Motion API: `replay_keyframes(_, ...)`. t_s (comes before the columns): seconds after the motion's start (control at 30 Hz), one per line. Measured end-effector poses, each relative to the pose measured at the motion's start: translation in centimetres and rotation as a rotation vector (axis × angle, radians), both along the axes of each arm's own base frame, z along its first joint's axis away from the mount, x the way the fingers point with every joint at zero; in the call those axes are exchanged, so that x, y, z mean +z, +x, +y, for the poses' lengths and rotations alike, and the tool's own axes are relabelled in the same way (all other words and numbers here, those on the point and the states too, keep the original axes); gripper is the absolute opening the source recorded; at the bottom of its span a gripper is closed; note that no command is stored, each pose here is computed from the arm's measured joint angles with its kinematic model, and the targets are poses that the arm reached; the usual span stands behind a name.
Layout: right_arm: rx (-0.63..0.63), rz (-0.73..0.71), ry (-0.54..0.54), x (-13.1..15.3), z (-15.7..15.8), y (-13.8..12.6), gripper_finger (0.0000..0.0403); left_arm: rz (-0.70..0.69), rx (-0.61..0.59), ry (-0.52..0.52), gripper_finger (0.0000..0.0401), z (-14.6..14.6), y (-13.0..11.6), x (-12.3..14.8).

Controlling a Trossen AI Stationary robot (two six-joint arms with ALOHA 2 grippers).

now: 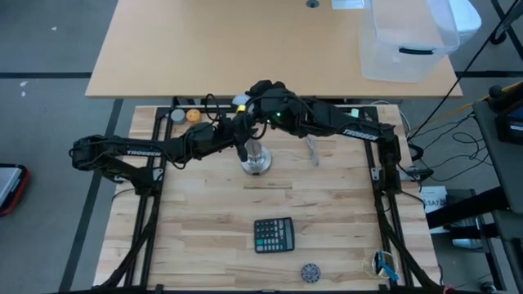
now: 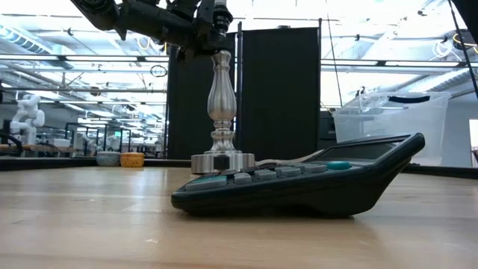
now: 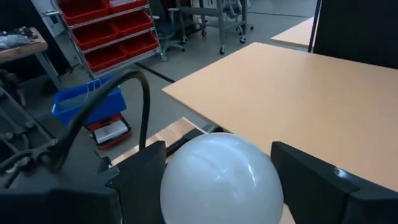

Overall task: Screw lightbulb
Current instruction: Insert the light bulb into the lamp

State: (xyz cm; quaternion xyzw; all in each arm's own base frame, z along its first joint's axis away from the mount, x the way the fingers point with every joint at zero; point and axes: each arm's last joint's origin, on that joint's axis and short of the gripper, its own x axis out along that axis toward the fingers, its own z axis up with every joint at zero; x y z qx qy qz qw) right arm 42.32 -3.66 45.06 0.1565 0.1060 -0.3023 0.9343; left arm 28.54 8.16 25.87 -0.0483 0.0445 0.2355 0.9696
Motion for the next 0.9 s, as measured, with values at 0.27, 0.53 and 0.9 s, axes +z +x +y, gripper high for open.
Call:
replay_keyframes(0.27,0.026,0.027,-0.058,0.4,0.3,-0.3,0.0284,0.001,0.003,0.005,0.0073,0.0,0.0,0.0)
replay_keyframes(0.53,0.093,0.078,-0.143,1.4,0.5,-1.6,0.0284,0.0,-0.006,0.015,0.0073,-0.1,0.1,0.1)
replay_keyframes(0.9,0.22,0.12,-0.262,2.5,0.4,-2.5,0.0284,-0.001,-0.017,0.019,0.0073,-0.1,0.1,0.1)
